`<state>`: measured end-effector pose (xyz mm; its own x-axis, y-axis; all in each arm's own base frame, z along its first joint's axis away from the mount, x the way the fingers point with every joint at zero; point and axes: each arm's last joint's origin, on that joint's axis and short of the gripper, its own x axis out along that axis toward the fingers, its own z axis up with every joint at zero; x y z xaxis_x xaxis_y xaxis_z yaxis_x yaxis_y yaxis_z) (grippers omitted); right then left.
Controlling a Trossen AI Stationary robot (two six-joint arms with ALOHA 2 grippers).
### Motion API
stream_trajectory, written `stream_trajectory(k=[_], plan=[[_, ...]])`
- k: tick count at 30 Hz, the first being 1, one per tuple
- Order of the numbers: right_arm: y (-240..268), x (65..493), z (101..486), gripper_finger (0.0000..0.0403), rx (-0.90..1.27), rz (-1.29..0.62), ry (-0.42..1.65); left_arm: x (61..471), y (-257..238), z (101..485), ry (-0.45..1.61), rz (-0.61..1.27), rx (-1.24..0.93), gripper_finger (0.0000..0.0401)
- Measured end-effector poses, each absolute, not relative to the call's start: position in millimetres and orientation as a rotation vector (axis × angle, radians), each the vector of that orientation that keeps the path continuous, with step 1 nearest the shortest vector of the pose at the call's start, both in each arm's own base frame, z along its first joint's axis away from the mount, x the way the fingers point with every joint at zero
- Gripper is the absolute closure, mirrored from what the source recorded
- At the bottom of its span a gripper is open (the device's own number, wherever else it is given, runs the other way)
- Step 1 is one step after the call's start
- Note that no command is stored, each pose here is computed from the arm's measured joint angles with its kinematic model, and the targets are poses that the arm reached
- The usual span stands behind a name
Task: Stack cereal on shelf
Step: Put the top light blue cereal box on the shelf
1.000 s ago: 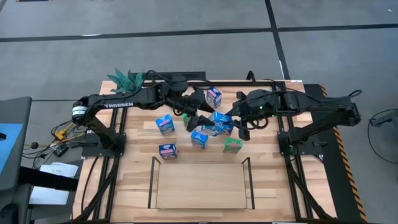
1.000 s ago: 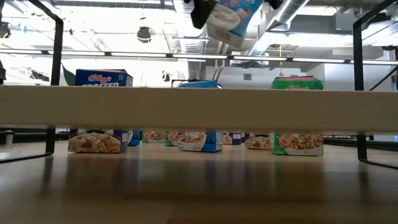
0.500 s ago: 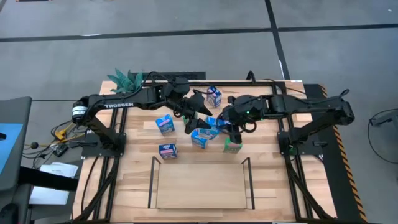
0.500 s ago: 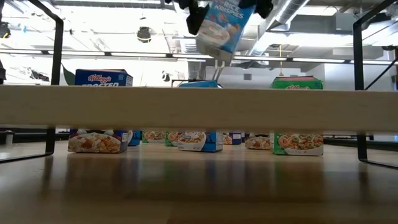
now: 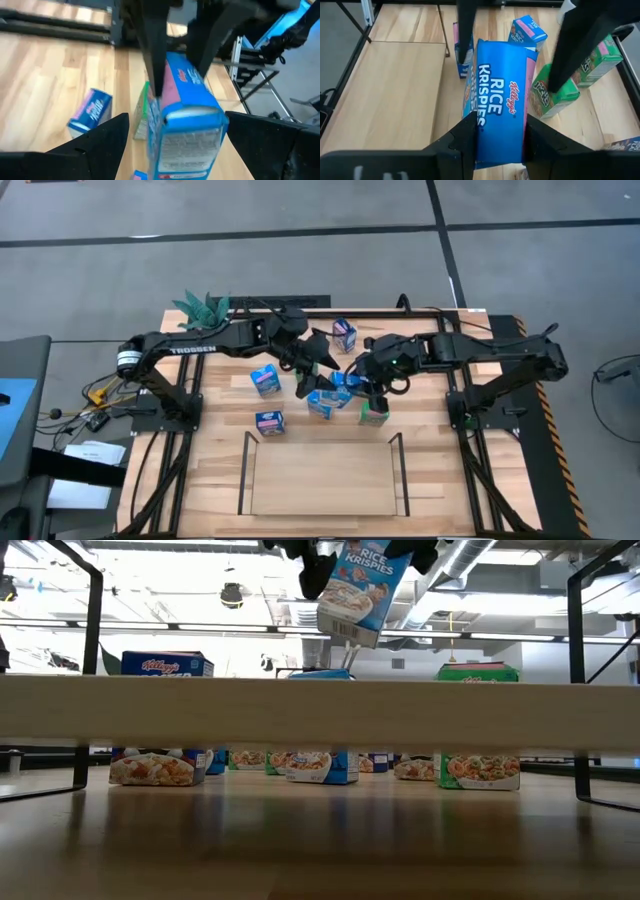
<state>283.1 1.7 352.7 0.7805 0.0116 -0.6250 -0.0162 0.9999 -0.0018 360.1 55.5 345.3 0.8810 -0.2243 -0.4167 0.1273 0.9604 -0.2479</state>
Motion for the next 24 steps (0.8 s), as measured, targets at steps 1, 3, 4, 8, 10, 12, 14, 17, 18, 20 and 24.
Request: stream_trajectory(k=[1, 3, 4, 8, 10, 12, 14, 17, 18, 20, 24], plan=[[1.7, 283.1, 352.8, 0.0252, -0.007, 0.015, 0.674, 362.0, 53.9, 343.4, 0.46, -0.19, -0.212, 0.0085], [1.7, 283.1, 352.8, 0.0251, -0.007, 0.015, 0.674, 365.9, 51.6, 340.5, 0.459, -0.191, -0.2, 0.0085], [1.7, 283.1, 352.6, 0.0251, -0.007, 0.015, 0.676, 366.3, 50.8, 339.1, 0.468, -0.192, -0.201, 0.0085], [1.7, 282.9, 352.4, 0.0253, -0.006, 0.016, 0.678, 366.6, 48.2, 340.0, 0.462, -0.18, -0.191, 0.0085], [2.1, 282.8, 352.5, 0.0253, -0.001, 0.031, 0.678, 366.8, 47.9, 340.4, 0.459, -0.178, -0.189, 0.0085], [2.3, 282.8, 352.5, 0.0253, 0.001, 0.037, 0.678, 367.5, 47.9, 341.8, 0.443, -0.18, -0.186, 0.0085], [2.4, 282.8, 352.5, 0.0252, 0.001, 0.037, 0.678, 367.3, 47.7, 341.4, 0.448, -0.182, -0.187, 0.0085], [2.4, 282.4, 352.0, 0.0251, 0.001, 0.037, 0.685, 367.3, 47.6, 341.4, 0.448, -0.181, -0.187, 0.0085], [2.4, 282.5, 351.9, 0.0251, 0.001, 0.038, 0.685, 367.3, 47.6, 341.5, 0.447, -0.182, -0.187, 0.0086], [2.4, 282.4, 352.1, 0.0251, 0.001, 0.038, 0.684, 367.2, 47.6, 341.2, 0.45, -0.181, -0.188, 0.0086], [2.4, 282.3, 351.6, 0.0251, 0.001, 0.037, 0.689, 367.2, 47.6, 341.3, 0.45, -0.179, -0.188, 0.0086]])
